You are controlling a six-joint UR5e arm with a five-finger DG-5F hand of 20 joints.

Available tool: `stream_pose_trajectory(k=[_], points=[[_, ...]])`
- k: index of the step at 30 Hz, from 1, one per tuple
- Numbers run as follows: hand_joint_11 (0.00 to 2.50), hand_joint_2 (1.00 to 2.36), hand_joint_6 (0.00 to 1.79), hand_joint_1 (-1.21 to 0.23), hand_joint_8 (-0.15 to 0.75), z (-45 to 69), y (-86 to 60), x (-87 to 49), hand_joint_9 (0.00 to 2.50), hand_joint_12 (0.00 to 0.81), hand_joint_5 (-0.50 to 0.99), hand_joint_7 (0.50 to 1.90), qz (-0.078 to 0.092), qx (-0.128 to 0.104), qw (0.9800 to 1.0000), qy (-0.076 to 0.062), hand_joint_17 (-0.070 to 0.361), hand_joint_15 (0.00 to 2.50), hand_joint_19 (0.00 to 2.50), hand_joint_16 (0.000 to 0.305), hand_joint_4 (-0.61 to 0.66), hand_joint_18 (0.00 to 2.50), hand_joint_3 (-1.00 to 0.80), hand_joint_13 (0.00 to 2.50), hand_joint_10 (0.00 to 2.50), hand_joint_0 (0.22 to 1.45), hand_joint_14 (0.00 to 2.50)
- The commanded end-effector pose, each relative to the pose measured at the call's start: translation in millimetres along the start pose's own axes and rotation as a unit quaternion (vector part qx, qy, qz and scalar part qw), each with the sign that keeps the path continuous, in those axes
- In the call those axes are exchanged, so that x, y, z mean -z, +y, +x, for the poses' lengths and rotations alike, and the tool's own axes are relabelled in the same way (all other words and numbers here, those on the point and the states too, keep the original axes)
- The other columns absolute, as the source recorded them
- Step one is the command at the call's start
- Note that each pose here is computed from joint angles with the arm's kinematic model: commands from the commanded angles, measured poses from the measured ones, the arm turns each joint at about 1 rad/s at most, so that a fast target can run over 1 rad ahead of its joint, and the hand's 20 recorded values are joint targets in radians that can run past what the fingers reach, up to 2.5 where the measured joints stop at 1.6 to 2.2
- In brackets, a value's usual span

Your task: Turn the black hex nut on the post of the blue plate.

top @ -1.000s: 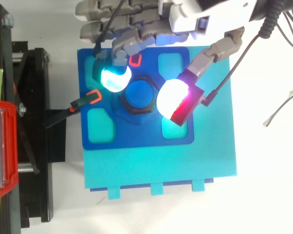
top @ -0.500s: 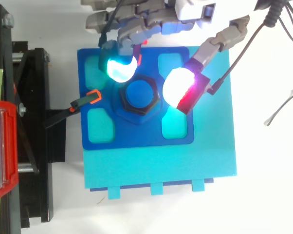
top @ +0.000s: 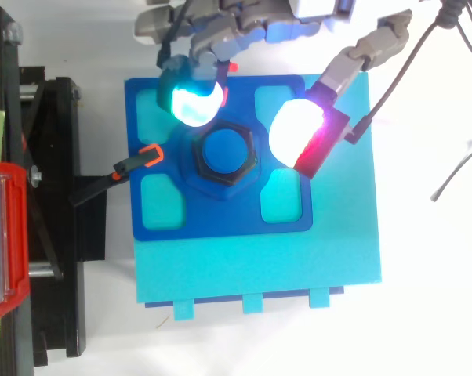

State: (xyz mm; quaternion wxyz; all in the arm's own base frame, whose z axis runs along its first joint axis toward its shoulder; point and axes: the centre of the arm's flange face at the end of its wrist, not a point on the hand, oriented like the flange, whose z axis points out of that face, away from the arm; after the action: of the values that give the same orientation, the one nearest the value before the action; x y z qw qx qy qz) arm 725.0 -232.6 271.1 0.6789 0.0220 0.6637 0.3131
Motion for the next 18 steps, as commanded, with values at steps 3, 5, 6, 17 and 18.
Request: stream_pose_trajectory(k=[3,5,6,17,18], points=[[0.00,1.00,0.50,-0.24,0.258,-17.3,8.5,-10.9,0.26,0.350,-0.19,0.92,-0.010,0.006,0.9999,-0.005,0.108,0.00,0.13,0.048,0.29,0.00,-0.50,0.04,0.00,0.51,0.00],[0.00,1.00,0.50,-0.24,0.258,-20.2,9.1,-12.3,0.26,0.350,-0.19,0.92,-0.012,0.008,0.9999,-0.007,0.108,0.00,0.13,0.048,0.28,0.00,-0.50,0.04,0.00,0.51,0.00],[0.00,1.00,0.50,-0.24,0.259,-18.9,10.4,-13.8,0.26,0.350,-0.19,0.92,-0.013,0.007,0.9999,-0.008,0.108,0.00,0.13,0.048,0.29,0.00,-0.50,0.04,0.00,0.51,0.00],[0.00,1.00,0.50,-0.23,0.247,3.4,17.7,-23.3,0.17,0.357,-0.21,0.84,0.000,0.001,1.0000,-0.007,0.109,0.00,0.14,0.048,0.25,0.00,-0.50,0.00,0.00,0.51,0.00],[0.00,1.00,0.50,-0.23,0.245,4.8,18.2,-24.5,0.16,0.357,-0.21,0.83,0.003,0.001,1.0000,-0.009,0.110,0.00,0.14,0.049,0.24,0.00,-0.50,0.00,0.00,0.51,0.00]])
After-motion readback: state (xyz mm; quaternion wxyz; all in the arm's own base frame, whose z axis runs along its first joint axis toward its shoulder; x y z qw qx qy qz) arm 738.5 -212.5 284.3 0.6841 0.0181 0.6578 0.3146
